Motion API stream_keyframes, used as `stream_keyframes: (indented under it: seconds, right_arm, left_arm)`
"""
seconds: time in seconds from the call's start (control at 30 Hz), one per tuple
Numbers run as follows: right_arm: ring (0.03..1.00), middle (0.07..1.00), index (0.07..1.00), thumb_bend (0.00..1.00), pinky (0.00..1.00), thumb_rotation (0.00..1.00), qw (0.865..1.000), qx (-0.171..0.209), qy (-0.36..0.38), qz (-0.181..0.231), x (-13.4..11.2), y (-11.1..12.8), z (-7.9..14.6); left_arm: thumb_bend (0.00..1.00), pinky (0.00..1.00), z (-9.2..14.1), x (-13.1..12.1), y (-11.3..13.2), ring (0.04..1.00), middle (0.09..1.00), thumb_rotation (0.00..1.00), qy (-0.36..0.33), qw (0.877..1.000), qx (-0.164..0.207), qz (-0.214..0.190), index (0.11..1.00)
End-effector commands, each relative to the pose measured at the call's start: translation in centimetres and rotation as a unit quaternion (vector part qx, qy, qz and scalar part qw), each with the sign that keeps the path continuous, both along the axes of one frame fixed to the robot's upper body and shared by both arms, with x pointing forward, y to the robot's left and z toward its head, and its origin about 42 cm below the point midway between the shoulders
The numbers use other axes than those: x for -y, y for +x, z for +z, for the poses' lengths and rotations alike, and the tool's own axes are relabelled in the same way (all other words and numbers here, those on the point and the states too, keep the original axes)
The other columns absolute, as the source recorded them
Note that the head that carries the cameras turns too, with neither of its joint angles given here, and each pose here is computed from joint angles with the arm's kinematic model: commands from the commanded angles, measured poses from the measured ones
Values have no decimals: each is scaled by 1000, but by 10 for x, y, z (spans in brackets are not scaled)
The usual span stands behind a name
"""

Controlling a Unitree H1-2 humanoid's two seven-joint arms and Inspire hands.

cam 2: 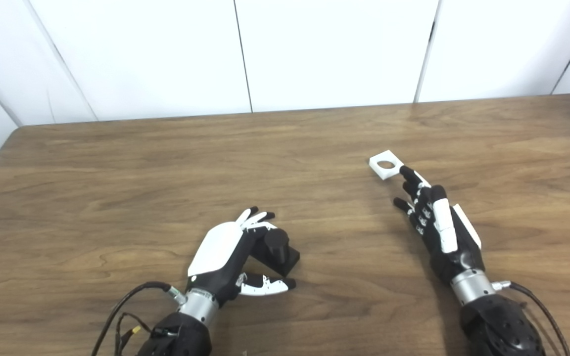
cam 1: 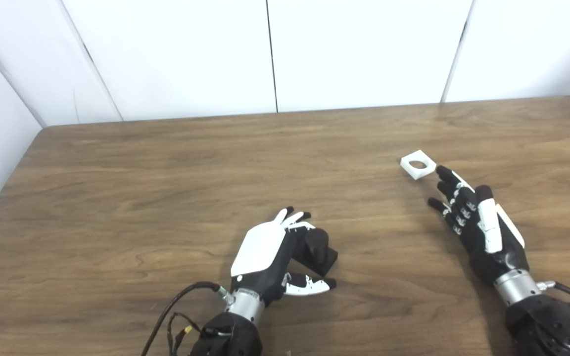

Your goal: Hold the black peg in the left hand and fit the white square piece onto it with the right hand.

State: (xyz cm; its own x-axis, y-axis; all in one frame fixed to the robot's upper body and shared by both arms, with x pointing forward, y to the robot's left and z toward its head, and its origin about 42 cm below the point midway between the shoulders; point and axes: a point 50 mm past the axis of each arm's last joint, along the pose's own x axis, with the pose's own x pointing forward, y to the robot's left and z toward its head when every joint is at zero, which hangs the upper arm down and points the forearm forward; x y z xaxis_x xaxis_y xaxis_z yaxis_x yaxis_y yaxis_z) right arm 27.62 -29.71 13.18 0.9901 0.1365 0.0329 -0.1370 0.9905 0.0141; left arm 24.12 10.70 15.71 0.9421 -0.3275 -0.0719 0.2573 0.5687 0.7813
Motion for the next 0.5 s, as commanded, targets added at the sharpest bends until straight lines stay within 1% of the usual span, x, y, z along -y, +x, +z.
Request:
stream_keyframes:
  seconds: [0.0,0.13,0.23,0.37,0.47]
  right_arm:
    - [1000,990,924,685,908,1000,1000,6,-1,2,-3,-1,0]
    - [1000,987,915,678,902,1000,1000,6,2,0,-5,-1,-1]
    - [1000,985,911,693,907,1000,1000,6,1,0,-5,-2,-1]
    - [1000,987,916,675,900,1000,1000,7,-2,3,-5,-2,-2]
    - [1000,991,923,675,894,1000,1000,6,-6,6,-5,-3,-3]
  left_arm:
    - [749,961,3,2,-1,991,913,238,7,1000,8,-10,638]
    - [756,961,4,2,0,986,908,241,8,1000,15,-10,636]
    - [758,962,4,1,1,987,905,221,10,1000,15,-10,634]
    - [760,971,3,0,2,986,903,197,12,1000,12,-10,639]
    - [770,979,3,-1,2,985,898,200,9,1000,12,-9,659]
